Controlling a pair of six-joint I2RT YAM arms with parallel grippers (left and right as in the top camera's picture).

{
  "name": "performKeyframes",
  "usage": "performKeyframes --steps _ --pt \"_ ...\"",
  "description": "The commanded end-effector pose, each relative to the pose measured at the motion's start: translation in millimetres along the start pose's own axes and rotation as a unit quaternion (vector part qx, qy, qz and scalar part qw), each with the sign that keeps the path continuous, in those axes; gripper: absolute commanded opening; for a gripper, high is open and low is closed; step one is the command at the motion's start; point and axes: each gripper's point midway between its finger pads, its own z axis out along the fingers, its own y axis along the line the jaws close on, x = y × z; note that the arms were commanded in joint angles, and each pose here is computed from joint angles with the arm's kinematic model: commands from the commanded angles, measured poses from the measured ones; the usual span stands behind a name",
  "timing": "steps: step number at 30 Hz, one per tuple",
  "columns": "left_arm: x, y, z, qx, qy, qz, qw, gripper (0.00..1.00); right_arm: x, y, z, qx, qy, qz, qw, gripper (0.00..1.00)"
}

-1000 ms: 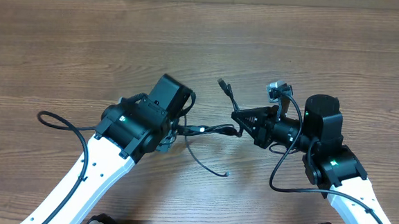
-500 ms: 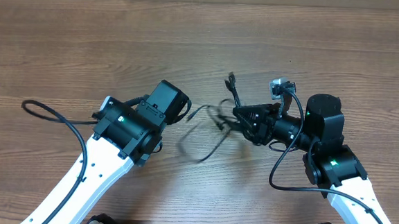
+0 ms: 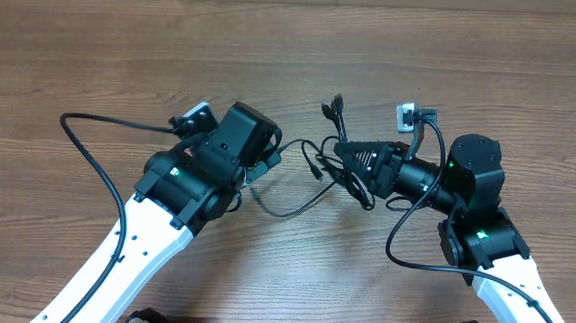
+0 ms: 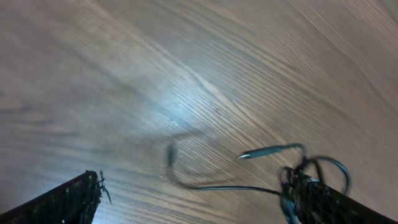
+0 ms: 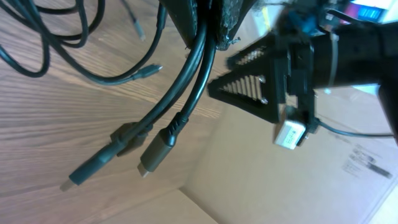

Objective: Untangle cables

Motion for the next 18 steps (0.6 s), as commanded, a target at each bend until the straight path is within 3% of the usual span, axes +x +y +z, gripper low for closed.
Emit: performKeyframes --steps 1,8,12,13,15,16,17,18 --pt "1 -21 -8 0.053 0.008 0.089 0.995 1.00 -10 23 -1 -0.044 -0.005 0.053 0.998 0.04" --pt "4 -44 -12 0.107 0.018 0.094 0.990 1.00 -25 53 -6 -0.104 -0.018 0.082 0.991 0.04" --pt "6 -76 -21 0.183 0.020 0.152 0.971 1.00 -30 59 -8 -0.115 -0.025 0.084 0.989 0.04" --pt "6 -76 -21 0.183 0.022 0.141 0.973 0.92 -30 59 -8 -0.115 -0.025 0.084 0.989 0.04" --pt "9 -70 -19 0.172 0.045 0.084 0.981 0.72 -30 59 -8 -0.115 -0.025 0.084 0.989 0.04" --pt "16 -61 -17 0.154 0.080 0.007 0.985 0.68 -30 59 -8 -0.115 -0.025 0.084 0.989 0.04" --pt "19 -57 -17 0.145 0.097 -0.030 0.984 0.73 -30 59 -8 -0.115 -0.025 0.084 0.989 0.04" --pt "26 -52 -17 0.131 0.133 -0.099 0.977 0.84 -30 60 -8 -0.116 -0.026 0.083 0.989 0.04"
